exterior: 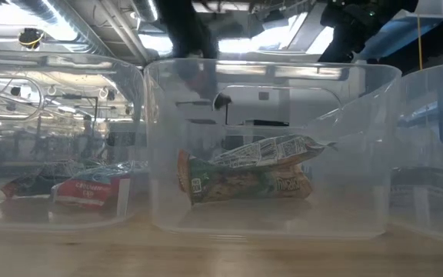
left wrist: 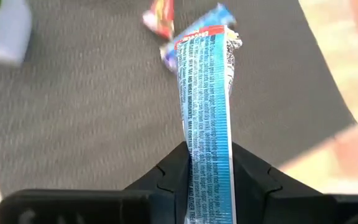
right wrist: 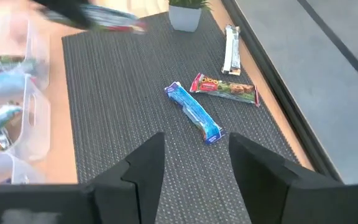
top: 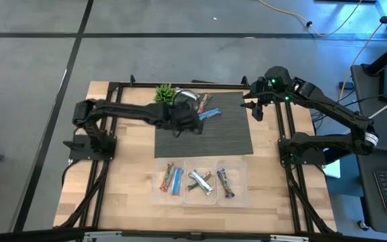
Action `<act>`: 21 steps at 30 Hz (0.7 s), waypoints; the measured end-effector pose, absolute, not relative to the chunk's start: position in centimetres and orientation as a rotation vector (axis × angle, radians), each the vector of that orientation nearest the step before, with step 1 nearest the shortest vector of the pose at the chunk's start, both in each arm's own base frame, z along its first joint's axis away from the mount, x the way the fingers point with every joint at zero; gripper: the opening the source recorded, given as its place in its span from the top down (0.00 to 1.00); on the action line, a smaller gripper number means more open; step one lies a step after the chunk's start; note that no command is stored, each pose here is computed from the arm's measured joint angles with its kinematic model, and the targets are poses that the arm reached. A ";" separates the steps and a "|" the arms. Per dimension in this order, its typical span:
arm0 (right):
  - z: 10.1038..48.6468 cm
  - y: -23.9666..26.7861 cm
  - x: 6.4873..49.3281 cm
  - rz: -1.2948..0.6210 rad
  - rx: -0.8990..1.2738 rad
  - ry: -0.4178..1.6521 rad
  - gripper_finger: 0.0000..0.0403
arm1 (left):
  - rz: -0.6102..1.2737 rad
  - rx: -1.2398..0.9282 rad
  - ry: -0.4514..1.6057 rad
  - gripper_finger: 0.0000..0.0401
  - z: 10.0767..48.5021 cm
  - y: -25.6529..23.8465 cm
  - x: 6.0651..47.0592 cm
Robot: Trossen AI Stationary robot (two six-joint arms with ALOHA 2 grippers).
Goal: Pick and place Granola Bars by type
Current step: Put the red granola bar into the left transparent bin
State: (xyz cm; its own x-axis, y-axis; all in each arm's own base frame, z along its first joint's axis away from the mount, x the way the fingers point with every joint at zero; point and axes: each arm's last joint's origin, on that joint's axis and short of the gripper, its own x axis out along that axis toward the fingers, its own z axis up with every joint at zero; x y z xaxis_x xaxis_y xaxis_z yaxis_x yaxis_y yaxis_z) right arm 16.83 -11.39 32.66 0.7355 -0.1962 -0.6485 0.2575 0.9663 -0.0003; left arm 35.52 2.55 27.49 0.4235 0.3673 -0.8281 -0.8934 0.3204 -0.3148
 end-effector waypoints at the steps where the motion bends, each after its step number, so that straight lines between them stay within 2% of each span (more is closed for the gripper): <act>1: 32.7 -11.5 16.9 -0.255 0.101 0.696 0.55 | 0.922 -0.892 0.720 0.79 27.9 1.5 35.1; 9: 32.7 -12.4 18.2 -0.298 0.169 0.625 0.55 | 0.920 -0.960 0.734 0.79 28.2 -6.7 33.1; 21: 30.7 -13.7 19.9 -0.314 0.274 0.688 0.55 | 0.973 -0.995 0.823 0.80 23.9 -15.1 31.9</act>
